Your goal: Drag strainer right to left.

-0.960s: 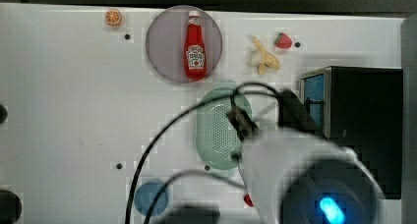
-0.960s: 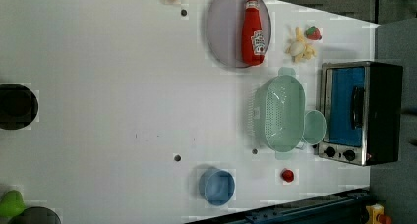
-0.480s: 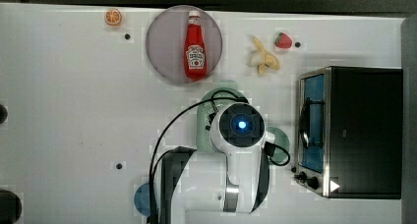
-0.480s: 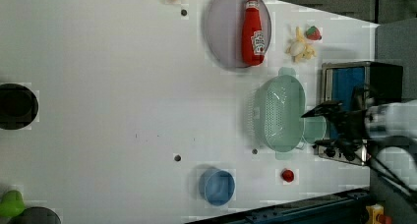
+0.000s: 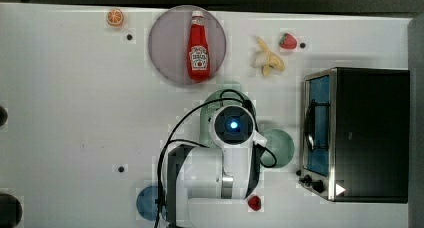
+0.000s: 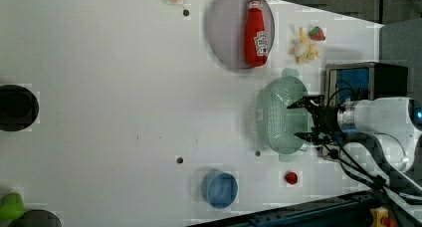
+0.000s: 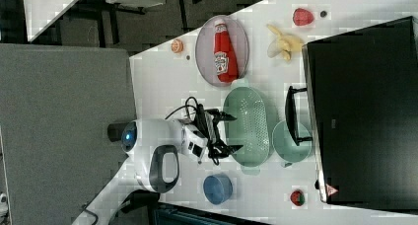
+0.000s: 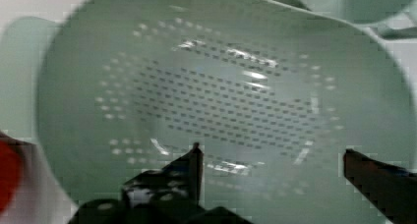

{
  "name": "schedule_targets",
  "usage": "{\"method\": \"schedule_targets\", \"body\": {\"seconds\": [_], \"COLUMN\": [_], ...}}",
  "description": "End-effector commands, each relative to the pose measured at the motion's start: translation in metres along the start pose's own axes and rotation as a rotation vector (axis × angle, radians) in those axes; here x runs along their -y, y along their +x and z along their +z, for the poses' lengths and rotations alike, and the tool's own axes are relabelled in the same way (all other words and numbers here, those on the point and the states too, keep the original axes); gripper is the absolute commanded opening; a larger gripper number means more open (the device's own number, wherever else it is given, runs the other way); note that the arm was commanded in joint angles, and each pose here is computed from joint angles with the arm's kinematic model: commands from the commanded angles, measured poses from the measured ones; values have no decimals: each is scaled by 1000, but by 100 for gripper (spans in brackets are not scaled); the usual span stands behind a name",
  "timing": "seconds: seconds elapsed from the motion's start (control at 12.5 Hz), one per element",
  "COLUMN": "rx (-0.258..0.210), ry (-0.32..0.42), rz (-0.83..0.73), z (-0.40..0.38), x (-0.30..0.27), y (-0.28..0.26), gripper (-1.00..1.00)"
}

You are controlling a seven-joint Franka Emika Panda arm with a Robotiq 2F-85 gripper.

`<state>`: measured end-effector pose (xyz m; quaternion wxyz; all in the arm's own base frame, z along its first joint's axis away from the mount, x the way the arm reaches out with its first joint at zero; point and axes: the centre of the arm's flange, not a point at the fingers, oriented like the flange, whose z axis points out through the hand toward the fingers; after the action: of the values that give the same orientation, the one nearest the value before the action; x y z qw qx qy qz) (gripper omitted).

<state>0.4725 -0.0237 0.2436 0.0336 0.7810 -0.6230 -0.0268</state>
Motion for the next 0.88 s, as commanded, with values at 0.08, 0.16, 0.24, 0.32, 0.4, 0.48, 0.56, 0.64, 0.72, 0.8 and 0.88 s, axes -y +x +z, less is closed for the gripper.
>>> {"method": "schedule_targets", "body": {"seconds": [0.08,0.16,0.24,0.32,0.4,0.48,0.56,0.64,0.72,0.8,0.88], "rx": [-2,-1,-3,-5,-4,-2,1,3,5,6,6], "ry": [31,31,51,71,69,61,52,49,50,50,55], "rz": [117,109,102,112,126,124,142,147,129,119,106], "z": [32,47,56,63,71,77,81,84,84,84,82], "x": [14,15,19,21,21,22,22,23,25,26,29], "y": [-6,-10,-14,-17,-22,-30,-36,-45,-55,-64,-73], "gripper": [100,100,100,100,100,100,100,100,100,100,100]}}
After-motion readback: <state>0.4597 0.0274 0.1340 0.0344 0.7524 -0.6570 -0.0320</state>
